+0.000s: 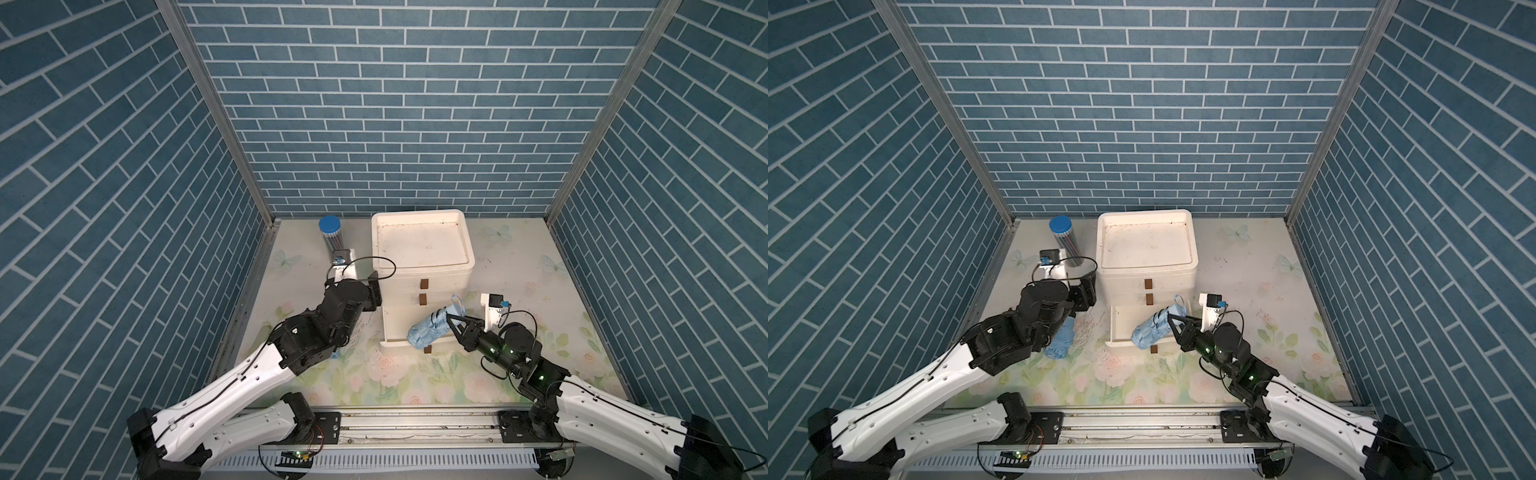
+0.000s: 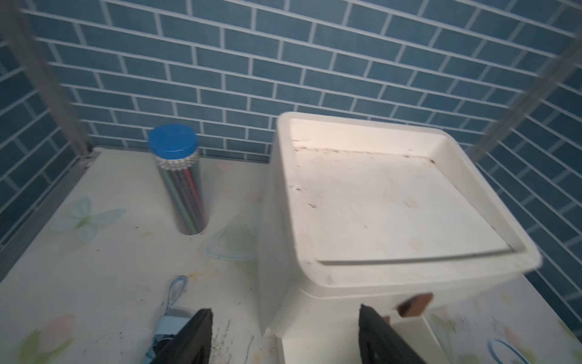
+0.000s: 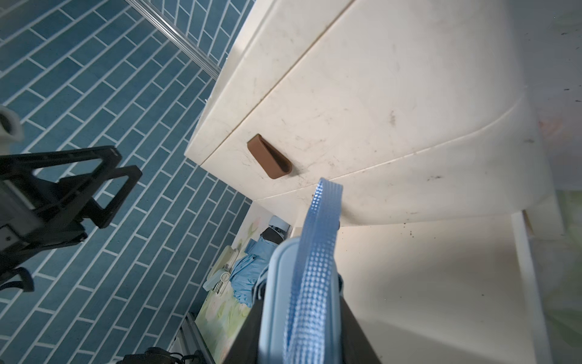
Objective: Place the umbrella in the drawer by color
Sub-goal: Place the umbrella in the drawer.
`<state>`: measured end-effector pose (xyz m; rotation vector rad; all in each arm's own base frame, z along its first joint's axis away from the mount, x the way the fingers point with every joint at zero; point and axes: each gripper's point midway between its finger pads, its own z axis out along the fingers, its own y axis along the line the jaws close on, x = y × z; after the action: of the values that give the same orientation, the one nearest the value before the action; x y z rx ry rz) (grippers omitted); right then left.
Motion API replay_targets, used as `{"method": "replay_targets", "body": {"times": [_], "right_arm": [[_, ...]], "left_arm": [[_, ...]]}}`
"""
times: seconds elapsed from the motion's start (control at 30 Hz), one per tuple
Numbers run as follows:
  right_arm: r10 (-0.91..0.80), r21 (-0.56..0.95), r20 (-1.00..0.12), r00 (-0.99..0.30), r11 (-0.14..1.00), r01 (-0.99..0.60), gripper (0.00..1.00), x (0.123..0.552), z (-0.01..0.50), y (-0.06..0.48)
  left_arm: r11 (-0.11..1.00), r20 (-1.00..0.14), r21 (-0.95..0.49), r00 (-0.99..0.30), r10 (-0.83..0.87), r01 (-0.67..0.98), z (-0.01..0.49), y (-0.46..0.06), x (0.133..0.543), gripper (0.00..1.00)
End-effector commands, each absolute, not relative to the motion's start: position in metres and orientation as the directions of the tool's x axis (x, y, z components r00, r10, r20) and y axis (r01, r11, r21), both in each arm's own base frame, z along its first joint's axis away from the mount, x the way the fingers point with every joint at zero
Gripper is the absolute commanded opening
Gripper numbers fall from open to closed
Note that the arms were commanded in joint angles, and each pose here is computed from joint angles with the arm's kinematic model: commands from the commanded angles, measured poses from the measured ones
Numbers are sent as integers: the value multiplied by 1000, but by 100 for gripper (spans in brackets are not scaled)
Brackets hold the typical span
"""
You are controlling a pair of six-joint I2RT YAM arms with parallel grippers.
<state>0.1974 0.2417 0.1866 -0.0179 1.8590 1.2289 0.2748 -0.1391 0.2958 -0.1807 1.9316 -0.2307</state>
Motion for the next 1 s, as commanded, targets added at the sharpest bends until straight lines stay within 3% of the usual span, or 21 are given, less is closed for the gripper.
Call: {"method": "replay_targets", "body": {"times": [0.0, 0.23, 0.5, 0.8, 0.97], "right_arm": [[629, 784, -611, -482, 394, -479, 0, 204, 232, 230], [693, 785, -597, -404, 402, -471, 0, 204, 227, 210], [656, 750, -651, -382, 480, -454, 0, 210, 220, 211], [529, 708, -705, -472, 545, -448, 0, 201, 187, 244], [505, 727, -685, -526, 517, -451, 0, 190, 179, 262]], "left_arm": [[926, -850, -268, -388, -357, -265, 252, -85, 278, 78], [841, -780, -319, -383, -495, -437, 203, -47, 280, 84], [821, -711, -291, -464, -529, -491, 150, -44, 284, 90], [799, -624, -287, -529, -575, -529, 93, -43, 273, 91], [799, -608, -276, -547, -576, -535, 80, -43, 268, 92]]}}
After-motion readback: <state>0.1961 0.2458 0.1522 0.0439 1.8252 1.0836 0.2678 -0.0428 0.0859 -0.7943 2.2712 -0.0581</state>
